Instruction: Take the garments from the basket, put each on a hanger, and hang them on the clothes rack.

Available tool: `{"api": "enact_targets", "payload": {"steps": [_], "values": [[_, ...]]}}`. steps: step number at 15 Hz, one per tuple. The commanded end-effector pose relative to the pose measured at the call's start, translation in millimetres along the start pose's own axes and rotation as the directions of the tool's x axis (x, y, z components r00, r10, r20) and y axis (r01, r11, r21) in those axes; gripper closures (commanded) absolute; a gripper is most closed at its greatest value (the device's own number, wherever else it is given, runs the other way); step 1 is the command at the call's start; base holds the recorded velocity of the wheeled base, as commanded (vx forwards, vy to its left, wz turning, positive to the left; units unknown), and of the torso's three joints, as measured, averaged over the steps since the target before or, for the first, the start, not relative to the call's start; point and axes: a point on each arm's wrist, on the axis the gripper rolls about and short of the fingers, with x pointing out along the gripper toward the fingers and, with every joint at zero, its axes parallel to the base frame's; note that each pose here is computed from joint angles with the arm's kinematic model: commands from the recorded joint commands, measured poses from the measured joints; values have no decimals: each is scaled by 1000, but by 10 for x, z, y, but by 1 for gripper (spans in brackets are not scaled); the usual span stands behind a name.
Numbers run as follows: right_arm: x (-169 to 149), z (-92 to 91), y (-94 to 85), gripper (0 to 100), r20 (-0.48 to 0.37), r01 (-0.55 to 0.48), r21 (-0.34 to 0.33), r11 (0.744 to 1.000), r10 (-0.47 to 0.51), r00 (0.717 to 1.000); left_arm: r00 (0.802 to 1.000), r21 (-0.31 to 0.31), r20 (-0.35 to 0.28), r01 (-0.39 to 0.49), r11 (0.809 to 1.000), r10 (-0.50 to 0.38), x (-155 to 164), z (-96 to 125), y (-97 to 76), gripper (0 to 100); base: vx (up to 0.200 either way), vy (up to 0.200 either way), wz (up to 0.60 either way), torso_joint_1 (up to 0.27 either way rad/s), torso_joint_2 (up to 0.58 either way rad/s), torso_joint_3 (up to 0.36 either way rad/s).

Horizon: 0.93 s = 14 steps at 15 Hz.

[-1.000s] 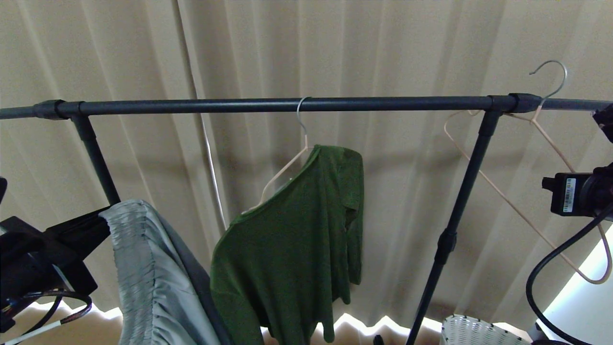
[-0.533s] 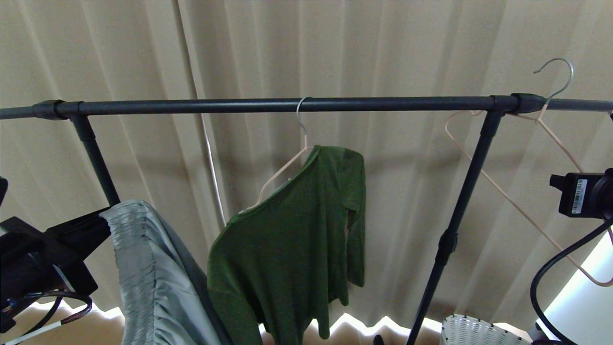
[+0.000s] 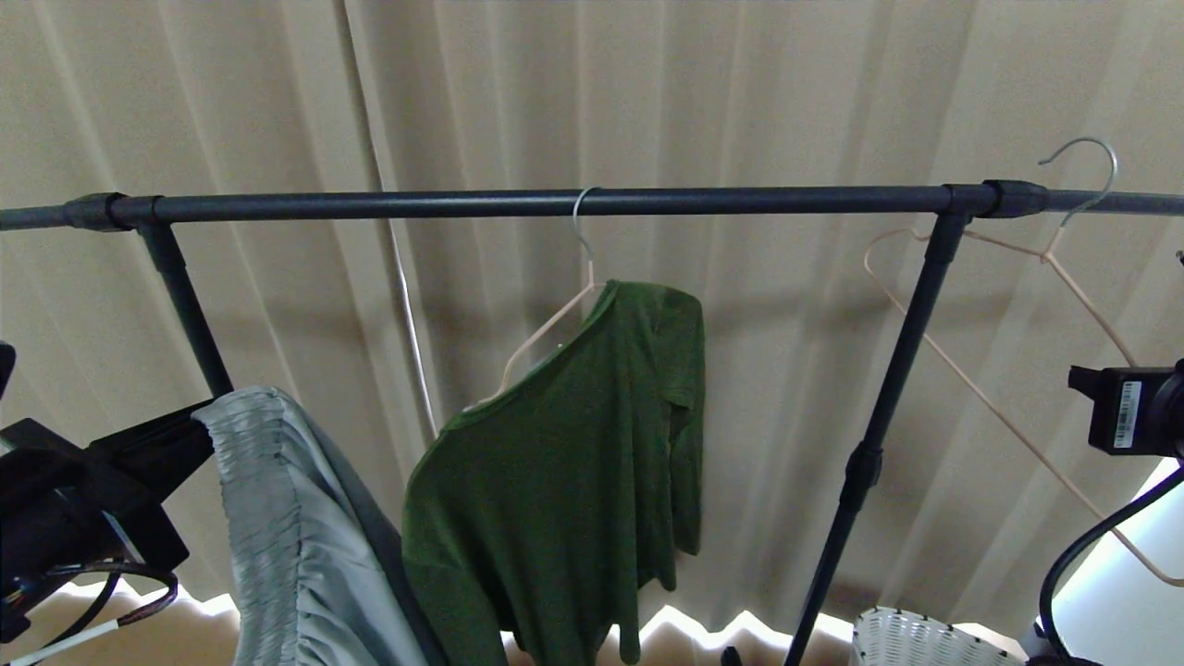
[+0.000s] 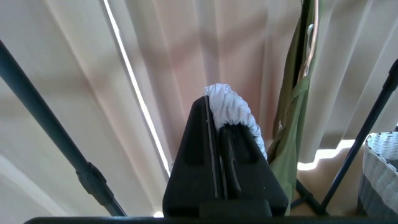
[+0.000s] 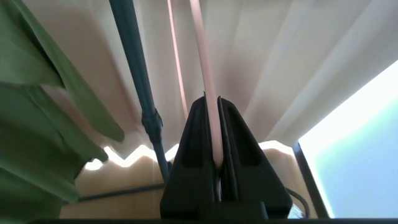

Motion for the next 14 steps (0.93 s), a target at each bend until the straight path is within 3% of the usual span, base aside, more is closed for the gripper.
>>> {"api": "enact_targets", "payload": {"steps": [1, 9, 14], "values": [[-18, -76, -13, 100, -18, 1, -16, 1000, -1, 1000, 1000, 1, -1, 0, 1000, 0, 3, -1, 0, 100, 0, 0, 0, 0, 0, 0], [-124, -50, -50, 100, 29, -1, -1, 1000, 1, 1000, 1000, 25, 3, -2, 1000, 2, -7, 5, 0, 100, 0, 0, 0, 0, 0, 0], [-134, -55, -54, 100, 30, -3, 0, 1000, 3, 1000, 1000, 26, -1, -1, 1000, 1, -1, -3, 0, 100, -200, 0, 0, 7, 3, 2]]}}
